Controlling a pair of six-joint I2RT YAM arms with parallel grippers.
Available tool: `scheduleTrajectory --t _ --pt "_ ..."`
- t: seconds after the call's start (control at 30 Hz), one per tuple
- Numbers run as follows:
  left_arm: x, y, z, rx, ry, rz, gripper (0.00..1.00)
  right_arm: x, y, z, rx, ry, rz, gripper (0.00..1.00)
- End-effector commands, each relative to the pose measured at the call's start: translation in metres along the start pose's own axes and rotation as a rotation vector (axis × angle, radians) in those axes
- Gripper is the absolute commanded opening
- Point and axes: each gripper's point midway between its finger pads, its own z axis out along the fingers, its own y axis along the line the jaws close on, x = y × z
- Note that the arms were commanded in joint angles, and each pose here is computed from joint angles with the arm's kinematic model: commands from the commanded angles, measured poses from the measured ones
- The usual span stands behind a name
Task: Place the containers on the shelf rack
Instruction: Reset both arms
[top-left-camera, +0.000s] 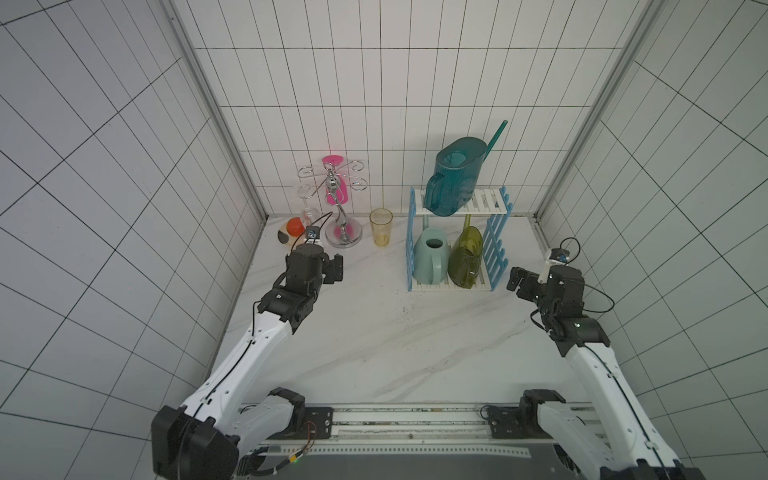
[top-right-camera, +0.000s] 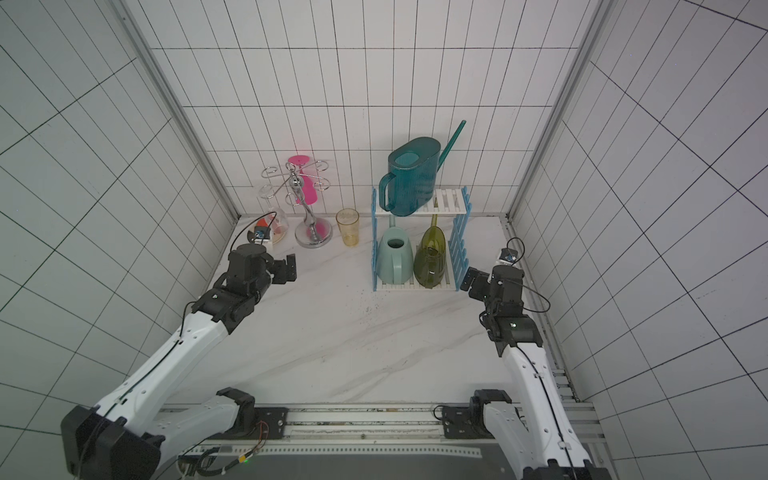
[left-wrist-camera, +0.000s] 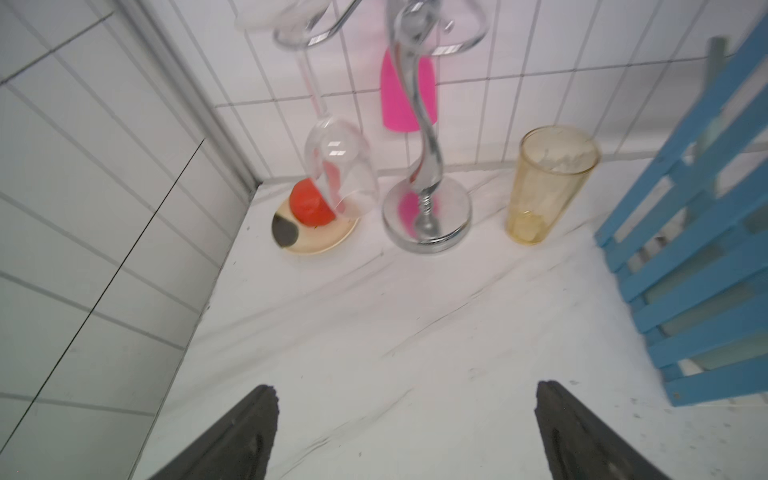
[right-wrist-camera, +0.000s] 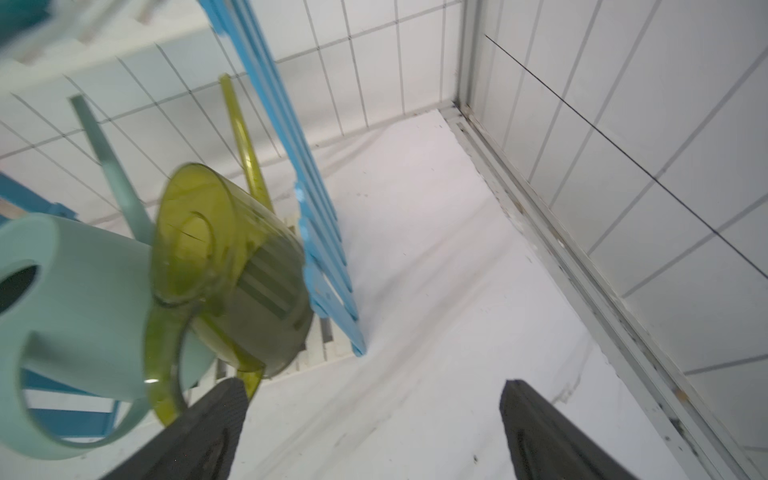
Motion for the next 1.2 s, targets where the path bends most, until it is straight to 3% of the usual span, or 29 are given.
scheduleTrajectory --t 0.0,0.2,0.47,0.83,1.0,1.17 --pt "0.002 0.022 0.012 -0.055 -0.116 -0.086 0.98 -0.005 -0.023 0.001 0.084 -0.102 0.037 0.99" --pt "0.038 0.040 0.044 -0.091 -0.152 -0.102 0.98 0.023 -0.040 0.015 0.126 -0.135 -0.012 0.99" --pt "0.047 0.030 0.065 0.013 -0.322 -0.082 0.98 0.039 -0.051 0.039 0.144 -0.227 -0.084 0.99" --pt "0.068 0.040 0.095 -0.011 -0.333 -0.127 0.98 0.029 -0.030 0.088 0.042 -0.275 -0.132 0.99" --pt "0.068 0.045 0.111 -0.047 -0.243 -0.142 0.98 0.036 -0.024 0.106 0.014 -0.234 -0.146 0.99" --pt "0.069 0.047 0.110 -0.050 -0.243 -0.146 0.98 0.044 -0.022 0.117 0.000 -0.209 -0.157 0.99"
